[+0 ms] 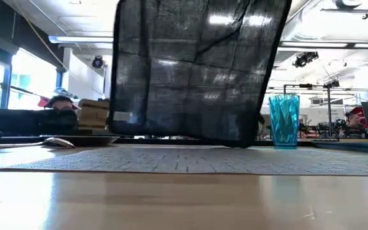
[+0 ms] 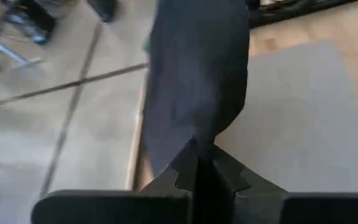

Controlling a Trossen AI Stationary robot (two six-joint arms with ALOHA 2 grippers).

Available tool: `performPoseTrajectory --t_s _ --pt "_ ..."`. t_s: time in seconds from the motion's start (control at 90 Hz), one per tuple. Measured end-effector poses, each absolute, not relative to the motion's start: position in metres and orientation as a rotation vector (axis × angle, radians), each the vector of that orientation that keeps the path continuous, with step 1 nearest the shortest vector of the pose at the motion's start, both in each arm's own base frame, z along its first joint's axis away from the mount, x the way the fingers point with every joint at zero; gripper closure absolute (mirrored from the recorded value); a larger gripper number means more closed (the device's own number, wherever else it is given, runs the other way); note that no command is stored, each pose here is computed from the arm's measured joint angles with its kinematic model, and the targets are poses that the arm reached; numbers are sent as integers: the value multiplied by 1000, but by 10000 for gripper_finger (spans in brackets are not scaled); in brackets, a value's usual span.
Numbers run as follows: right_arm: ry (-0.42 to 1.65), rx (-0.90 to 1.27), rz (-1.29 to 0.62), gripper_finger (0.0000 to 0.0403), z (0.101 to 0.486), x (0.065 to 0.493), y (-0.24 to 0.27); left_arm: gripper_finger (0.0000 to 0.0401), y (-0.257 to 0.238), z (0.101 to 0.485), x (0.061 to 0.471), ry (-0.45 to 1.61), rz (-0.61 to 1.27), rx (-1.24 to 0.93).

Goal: Set table place
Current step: Fold the black table napkin

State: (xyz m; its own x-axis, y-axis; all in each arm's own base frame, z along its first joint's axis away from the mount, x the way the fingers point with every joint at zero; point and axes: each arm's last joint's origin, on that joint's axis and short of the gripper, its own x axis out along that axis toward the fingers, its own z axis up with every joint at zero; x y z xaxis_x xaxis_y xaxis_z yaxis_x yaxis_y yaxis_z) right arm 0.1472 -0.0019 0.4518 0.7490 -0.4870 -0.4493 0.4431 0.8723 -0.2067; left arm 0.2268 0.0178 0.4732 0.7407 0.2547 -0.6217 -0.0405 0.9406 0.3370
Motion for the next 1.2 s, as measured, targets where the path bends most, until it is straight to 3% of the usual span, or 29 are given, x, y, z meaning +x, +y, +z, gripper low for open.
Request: performPoseTrajectory --t_s 0.389,0.8,0.967,1.2 --pt "792 49 -323 403 379 169 67 401 -57 397 240 944 49 206" --pt "849 81 -260 396 226 220 109 401 -95 358 240 948 49 180" --pt "852 78 -180 334 174 242 111 401 -95 357 240 952 53 181" --pt "968 66 -91 234 144 274 98 401 -94 357 240 952 53 189"
